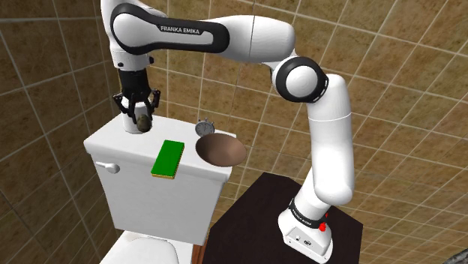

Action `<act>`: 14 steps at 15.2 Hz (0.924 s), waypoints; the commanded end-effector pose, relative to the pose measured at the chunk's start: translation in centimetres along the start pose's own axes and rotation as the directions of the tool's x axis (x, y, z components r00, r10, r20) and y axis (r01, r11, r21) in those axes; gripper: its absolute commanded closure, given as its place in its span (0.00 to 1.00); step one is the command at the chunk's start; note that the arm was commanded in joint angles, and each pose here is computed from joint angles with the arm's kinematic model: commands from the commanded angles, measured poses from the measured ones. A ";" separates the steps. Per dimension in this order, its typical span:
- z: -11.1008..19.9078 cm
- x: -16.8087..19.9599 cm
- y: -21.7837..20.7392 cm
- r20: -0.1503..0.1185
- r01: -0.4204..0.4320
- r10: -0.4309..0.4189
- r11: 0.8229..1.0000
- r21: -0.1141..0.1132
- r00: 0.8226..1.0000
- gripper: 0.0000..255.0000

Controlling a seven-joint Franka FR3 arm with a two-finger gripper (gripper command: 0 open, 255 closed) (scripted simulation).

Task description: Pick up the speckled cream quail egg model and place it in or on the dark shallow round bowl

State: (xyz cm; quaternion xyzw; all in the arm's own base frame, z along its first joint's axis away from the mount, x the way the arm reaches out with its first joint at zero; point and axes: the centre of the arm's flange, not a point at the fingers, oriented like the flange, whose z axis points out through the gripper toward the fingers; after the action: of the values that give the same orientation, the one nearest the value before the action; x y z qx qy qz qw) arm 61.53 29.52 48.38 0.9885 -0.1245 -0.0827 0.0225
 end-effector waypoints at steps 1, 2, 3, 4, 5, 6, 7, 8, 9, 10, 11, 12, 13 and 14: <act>-1.0 -0.1 0.1 0.000 0.000 0.000 1.000 0.000 1.000 1.00; -1.6 -0.2 0.2 0.000 0.000 0.000 1.000 0.000 1.000 1.00; -2.1 -0.2 0.2 0.000 0.000 0.000 1.000 0.000 1.000 1.00; -2.6 -0.3 0.2 0.000 0.000 0.000 1.000 0.000 1.000 1.00; -3.1 -0.4 0.3 0.000 0.000 0.000 1.000 0.000 1.000 1.00; -3.6 -0.5 0.3 0.000 0.000 0.000 1.000 0.000 1.000 1.00; -4.2 -0.6 0.3 0.000 0.000 0.000 1.000 0.000 1.000 1.00; -4.7 -0.7 0.4 0.000 0.000 0.000 1.000 0.000 1.000 1.00; -5.2 -0.7 0.4 0.000 0.000 0.000 1.000 0.000 1.000 1.00; -5.7 -0.8 0.4 0.000 0.000 0.000 1.000 0.000 1.000 1.00; -6.2 -0.9 0.5 0.000 0.000 0.000 1.000 0.000 1.000 1.00; -6.6 -1.0 0.5 0.000 0.000 0.000 1.000 0.000 1.000 1.00; -6.5 -1.9 1.5 0.000 0.000 0.000 1.000 0.000 1.000 1.00; -6.4 -2.8 2.4 0.000 0.000 0.000 1.000 0.000 1.000 1.00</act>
State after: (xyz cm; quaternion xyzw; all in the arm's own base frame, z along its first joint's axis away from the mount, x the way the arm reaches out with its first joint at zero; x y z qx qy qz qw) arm 60.58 28.64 55.24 0.9886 -0.1239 -0.0830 0.0222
